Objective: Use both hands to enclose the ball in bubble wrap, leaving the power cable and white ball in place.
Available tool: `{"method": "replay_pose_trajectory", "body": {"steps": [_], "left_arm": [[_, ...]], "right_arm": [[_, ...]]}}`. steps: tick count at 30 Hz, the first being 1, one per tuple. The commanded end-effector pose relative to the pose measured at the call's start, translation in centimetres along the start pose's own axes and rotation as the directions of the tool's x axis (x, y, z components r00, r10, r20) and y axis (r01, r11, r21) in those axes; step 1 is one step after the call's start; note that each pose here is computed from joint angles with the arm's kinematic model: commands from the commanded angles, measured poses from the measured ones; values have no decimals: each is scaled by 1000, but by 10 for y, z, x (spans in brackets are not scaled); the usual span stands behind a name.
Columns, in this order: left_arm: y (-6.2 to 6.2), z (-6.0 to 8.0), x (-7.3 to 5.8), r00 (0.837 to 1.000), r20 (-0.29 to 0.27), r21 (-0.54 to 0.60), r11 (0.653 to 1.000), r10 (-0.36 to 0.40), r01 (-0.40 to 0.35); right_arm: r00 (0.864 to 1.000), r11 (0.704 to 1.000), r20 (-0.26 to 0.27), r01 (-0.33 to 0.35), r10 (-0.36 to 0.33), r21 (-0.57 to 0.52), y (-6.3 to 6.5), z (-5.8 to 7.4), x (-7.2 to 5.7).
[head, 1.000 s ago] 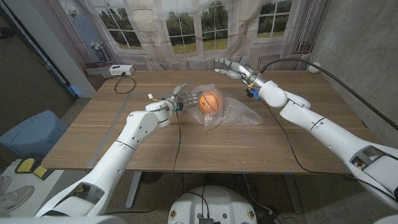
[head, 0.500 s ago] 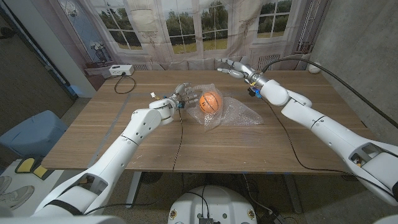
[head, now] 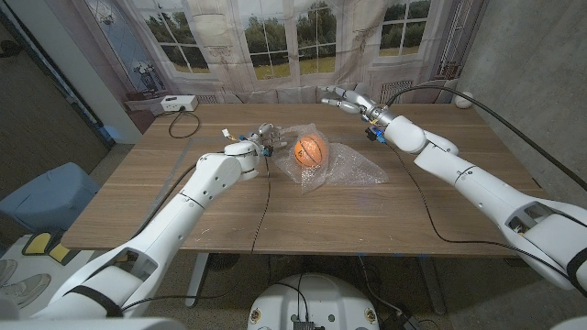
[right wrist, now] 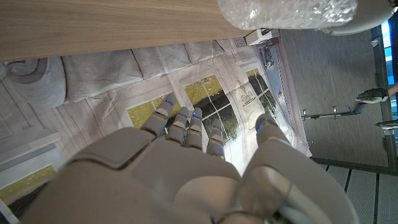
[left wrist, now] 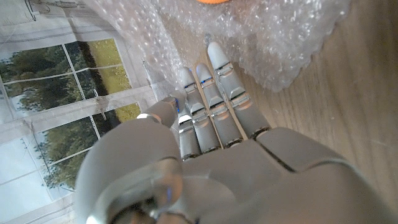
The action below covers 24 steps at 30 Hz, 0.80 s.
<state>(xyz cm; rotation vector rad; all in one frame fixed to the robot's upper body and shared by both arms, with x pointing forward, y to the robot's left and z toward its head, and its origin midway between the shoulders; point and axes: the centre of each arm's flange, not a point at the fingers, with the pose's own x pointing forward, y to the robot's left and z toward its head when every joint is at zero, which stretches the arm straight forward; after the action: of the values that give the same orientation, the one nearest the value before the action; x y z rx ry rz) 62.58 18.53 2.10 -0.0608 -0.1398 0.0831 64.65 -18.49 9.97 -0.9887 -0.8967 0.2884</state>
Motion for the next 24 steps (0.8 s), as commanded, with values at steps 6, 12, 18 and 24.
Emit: {"method": "replay_pose_trajectory", "body": {"steps": [6, 12, 18, 24], "left_arm": [[38, 9, -61, 934, 52, 205, 911, 354, -357], [52, 7, -76, 916, 25, 295, 873, 399, -388], [56, 6, -80, 916, -3, 388, 844, 402, -369], [56, 10, -80, 914, -28, 480, 807, 405, -343]], "right_arm": [[1000, 1000, 25, -9, 8, 16, 0, -2, 10], [999, 1000, 41, 0, -1, 14, 0, 0, 9], [999, 1000, 50, 12, -13, 21, 0, 0, 7], [998, 999, 62, 26, -28, 26, 1, 0, 4]]}}
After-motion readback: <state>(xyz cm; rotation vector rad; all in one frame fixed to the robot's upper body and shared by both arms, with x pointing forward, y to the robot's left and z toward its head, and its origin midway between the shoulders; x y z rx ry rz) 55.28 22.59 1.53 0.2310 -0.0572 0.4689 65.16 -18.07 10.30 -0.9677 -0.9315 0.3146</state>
